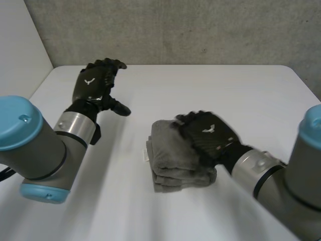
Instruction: Fold the towel.
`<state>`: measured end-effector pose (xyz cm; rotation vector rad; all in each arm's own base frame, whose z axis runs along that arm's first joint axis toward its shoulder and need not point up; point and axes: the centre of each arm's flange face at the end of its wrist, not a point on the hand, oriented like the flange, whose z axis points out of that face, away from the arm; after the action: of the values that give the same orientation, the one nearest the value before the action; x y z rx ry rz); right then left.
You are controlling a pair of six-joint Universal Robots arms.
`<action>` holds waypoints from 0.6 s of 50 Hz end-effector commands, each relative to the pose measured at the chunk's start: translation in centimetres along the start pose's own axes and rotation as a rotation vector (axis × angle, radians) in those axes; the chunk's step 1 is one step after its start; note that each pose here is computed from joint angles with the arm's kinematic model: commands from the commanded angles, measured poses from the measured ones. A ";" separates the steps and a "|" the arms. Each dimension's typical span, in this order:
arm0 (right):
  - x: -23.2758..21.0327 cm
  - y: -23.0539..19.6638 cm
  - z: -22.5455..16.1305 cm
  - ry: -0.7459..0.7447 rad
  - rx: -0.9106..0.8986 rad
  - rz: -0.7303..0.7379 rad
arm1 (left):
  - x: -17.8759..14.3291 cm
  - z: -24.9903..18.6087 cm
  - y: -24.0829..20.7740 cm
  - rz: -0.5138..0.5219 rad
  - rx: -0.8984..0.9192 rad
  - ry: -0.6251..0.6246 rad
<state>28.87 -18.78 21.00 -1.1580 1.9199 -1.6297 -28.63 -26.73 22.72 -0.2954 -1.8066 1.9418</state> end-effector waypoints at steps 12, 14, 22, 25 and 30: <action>6.4 5.0 3.6 0.145 -0.115 0.400 | 5.6 -2.1 8.3 0.015 -0.251 0.147; 6.4 5.4 4.0 0.145 -0.121 0.412 | 5.8 -2.4 8.9 0.029 -0.273 0.153; 6.5 6.6 5.6 0.141 -0.106 0.453 | 5.7 -3.2 10.9 0.123 -0.327 0.163; 6.4 7.1 6.0 0.142 -0.105 0.454 | 5.5 -3.3 11.6 0.148 -0.345 0.161; 5.8 7.8 6.4 0.130 -0.121 0.446 | 5.1 -3.3 12.2 0.169 -0.355 0.121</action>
<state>27.03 -27.49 13.98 -0.5931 2.1836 -1.3958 -34.10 -21.43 11.84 -0.6880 -2.0568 1.6365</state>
